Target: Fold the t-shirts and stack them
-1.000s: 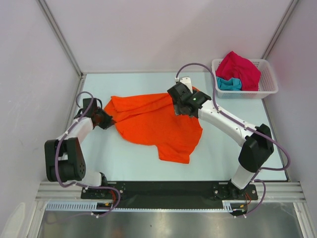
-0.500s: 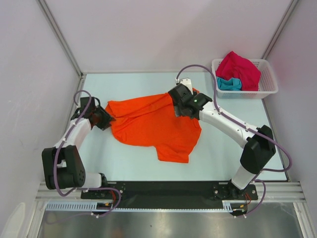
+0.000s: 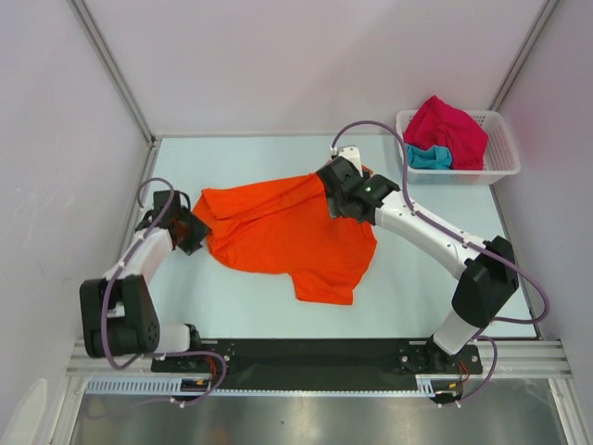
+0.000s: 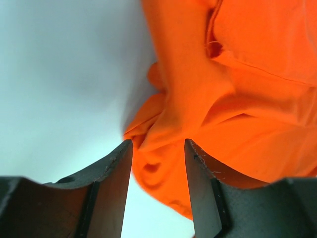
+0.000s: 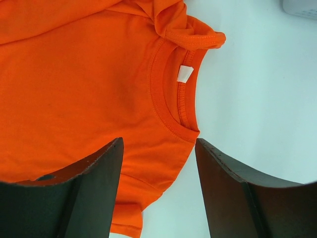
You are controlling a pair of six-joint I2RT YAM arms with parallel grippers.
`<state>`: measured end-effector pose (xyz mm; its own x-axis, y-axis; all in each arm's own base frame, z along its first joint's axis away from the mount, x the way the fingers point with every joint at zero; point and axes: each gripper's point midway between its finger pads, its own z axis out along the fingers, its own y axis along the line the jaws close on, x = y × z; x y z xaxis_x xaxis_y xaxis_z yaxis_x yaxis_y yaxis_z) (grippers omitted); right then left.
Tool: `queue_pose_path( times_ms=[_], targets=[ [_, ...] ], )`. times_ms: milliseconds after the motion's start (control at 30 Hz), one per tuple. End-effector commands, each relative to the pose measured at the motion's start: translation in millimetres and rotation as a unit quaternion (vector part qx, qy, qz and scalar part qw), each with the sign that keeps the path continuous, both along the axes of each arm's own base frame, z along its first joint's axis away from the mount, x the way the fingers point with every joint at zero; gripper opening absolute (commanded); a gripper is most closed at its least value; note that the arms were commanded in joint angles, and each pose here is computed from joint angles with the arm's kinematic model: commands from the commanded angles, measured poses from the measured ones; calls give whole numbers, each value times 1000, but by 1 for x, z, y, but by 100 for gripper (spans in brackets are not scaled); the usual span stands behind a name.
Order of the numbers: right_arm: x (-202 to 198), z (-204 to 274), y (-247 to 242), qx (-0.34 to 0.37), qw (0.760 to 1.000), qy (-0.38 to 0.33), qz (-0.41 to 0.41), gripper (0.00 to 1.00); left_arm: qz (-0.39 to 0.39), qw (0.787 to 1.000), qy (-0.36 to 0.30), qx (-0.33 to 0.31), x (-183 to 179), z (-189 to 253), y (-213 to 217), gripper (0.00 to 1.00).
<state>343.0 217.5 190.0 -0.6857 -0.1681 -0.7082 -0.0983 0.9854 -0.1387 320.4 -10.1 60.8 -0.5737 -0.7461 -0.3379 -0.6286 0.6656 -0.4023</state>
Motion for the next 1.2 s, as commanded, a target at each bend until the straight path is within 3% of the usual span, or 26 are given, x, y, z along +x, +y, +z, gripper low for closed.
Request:
queue_pose_path(
  times_ms=[0,500,1167],
  targets=[
    [-2,8,3,14,1000,-13,3,64,66,994,-59,64,-12,31,27,52],
    [-5,6,-4,1,1000,-13,2,63,81,995,-10,52,-21,-12,26,52],
    [5,6,-1,-18,1000,-11,0,62,66,998,-11,7,19,-30,15,51]
  ],
)
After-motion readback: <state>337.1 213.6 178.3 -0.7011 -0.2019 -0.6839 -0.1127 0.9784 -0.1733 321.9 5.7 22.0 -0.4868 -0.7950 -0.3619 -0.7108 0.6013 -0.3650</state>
